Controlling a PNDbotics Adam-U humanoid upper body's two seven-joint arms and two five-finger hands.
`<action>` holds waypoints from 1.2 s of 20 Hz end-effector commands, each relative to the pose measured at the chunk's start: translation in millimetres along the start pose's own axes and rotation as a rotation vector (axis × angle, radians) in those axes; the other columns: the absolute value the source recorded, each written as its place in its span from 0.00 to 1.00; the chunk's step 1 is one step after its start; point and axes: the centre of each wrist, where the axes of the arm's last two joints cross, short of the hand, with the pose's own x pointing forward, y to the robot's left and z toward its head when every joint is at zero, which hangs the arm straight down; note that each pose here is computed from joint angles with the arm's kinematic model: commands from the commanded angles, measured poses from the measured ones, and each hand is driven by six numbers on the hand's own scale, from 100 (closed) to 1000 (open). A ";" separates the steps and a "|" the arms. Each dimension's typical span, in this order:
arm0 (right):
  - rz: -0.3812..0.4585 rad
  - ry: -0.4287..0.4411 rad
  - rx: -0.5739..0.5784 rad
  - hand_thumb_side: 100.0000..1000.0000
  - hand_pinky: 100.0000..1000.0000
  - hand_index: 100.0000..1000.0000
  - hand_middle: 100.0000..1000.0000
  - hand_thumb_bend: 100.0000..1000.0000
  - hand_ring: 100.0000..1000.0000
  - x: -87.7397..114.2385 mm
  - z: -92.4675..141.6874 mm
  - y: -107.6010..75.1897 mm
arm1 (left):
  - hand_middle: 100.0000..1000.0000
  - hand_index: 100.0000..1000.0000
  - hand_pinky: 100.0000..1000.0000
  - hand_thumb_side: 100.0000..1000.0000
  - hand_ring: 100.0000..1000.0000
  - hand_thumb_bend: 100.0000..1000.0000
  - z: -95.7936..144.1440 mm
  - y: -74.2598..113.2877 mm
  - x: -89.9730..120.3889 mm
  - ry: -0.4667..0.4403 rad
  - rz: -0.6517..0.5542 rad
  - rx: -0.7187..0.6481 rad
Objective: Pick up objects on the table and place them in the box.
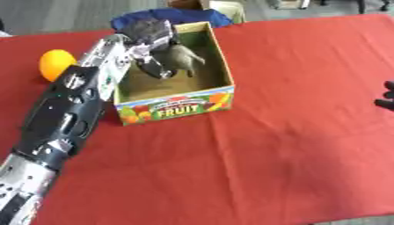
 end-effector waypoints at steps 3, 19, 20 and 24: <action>0.012 -0.032 0.009 0.25 0.71 0.61 0.50 0.03 0.87 8.2 -4.2 -3.4 | 0.46 0.55 0.61 0.00 0.51 0.38 -0.3 4.2 1.7 -0.031 -0.026 -0.074; 0.030 -0.016 -0.003 0.26 0.71 0.61 0.50 0.02 0.87 5.7 -0.5 -8.8 | 0.69 0.72 0.73 0.37 0.69 0.92 66.7 86.1 -30.0 -0.019 0.046 0.039; 0.032 -0.015 -0.003 0.25 0.71 0.61 0.50 0.02 0.87 5.5 -0.2 -9.1 | 0.68 0.72 0.73 0.29 0.68 0.84 74.3 89.9 -35.4 0.001 0.059 0.060; 0.037 -0.011 -0.006 0.26 0.71 0.61 0.50 0.02 0.87 5.0 0.6 -10.4 | 0.67 0.72 0.70 0.16 0.66 0.84 96.6 87.9 -61.6 0.147 0.105 0.108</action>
